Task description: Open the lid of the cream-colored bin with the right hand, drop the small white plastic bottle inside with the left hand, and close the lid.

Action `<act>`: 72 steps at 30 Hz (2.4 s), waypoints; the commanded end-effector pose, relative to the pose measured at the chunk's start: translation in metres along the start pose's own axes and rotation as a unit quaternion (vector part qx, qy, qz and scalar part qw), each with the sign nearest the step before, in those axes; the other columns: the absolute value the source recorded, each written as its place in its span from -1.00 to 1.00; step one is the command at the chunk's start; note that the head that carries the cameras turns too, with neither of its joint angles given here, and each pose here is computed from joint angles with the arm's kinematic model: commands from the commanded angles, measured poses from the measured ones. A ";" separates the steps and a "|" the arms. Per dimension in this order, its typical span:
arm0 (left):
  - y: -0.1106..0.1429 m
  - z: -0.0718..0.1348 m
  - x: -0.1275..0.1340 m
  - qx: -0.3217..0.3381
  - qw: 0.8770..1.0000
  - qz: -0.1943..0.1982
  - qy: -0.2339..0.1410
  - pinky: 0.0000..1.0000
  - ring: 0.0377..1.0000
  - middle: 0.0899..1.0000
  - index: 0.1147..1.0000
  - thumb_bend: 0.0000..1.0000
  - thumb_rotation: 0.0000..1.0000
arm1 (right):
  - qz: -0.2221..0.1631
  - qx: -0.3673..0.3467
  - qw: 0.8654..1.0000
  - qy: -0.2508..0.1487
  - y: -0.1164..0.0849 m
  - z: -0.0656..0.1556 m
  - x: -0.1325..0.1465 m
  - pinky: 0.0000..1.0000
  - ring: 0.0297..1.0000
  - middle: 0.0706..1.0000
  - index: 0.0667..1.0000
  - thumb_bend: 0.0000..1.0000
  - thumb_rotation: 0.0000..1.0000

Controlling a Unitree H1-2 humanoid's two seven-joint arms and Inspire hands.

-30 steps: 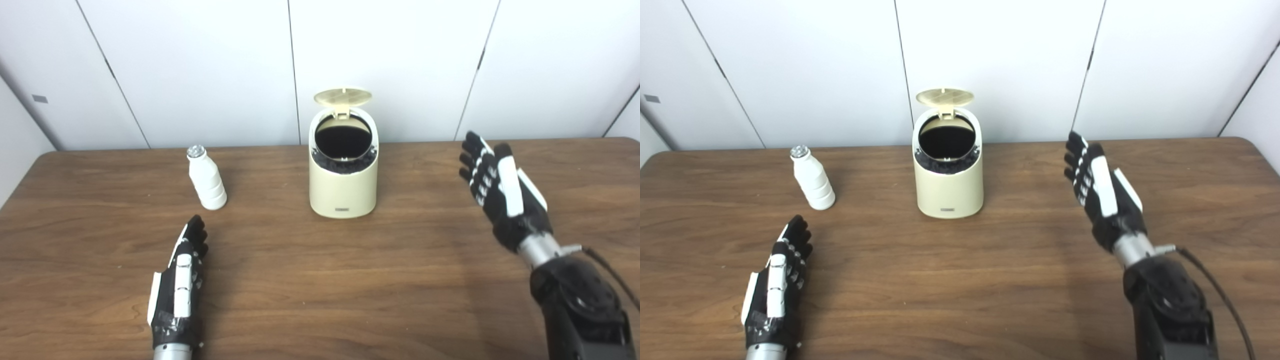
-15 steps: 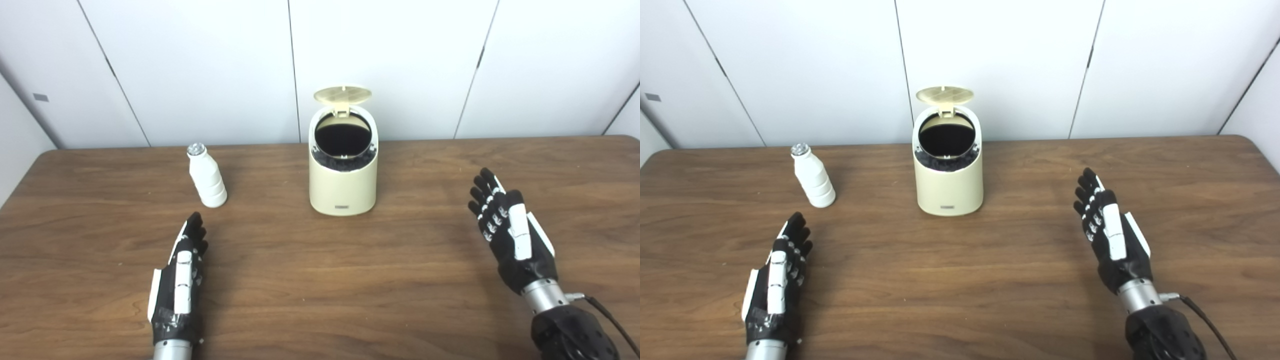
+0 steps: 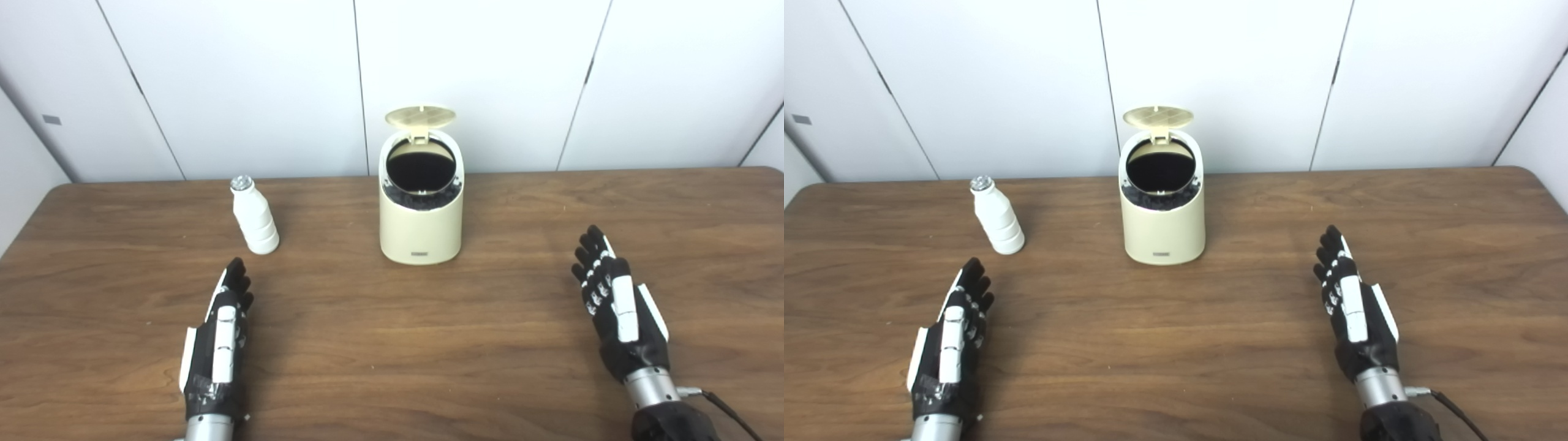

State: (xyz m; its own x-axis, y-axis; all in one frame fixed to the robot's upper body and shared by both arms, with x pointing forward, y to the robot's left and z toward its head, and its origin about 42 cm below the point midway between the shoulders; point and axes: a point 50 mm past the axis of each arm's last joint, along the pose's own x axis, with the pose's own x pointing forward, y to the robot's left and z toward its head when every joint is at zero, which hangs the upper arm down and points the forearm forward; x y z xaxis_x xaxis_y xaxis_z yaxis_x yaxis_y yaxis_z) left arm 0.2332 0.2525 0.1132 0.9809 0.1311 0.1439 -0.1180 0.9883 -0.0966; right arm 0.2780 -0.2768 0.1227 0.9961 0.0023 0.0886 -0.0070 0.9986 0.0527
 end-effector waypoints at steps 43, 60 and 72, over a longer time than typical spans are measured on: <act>0.047 0.093 0.154 0.415 0.908 0.040 -0.035 0.92 0.99 0.91 0.76 0.84 -0.38 | 0.011 0.001 0.999 -0.037 -0.013 0.014 0.010 1.00 1.00 1.00 1.00 0.27 0.93; 0.047 0.081 0.196 0.471 0.882 0.020 -0.014 0.85 0.91 0.83 0.64 0.89 -0.43 | 0.012 -0.002 0.999 -0.035 -0.008 0.017 0.007 1.00 1.00 1.00 0.98 0.24 0.92; 0.047 0.080 0.198 0.418 0.908 0.015 0.005 0.48 0.67 0.70 0.67 0.87 -0.49 | 0.017 -0.010 0.999 -0.031 -0.005 0.016 0.005 1.00 1.00 0.99 1.00 0.22 0.97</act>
State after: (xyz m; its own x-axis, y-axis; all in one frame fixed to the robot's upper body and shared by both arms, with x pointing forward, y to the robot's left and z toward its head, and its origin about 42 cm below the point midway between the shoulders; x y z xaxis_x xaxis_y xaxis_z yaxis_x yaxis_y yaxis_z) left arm 0.3984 0.3306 0.1909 0.9837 0.1681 0.0636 -0.1645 0.6999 0.6950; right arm 0.2770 -0.2848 0.1235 0.9958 0.0221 0.0889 -0.0260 0.9987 0.0427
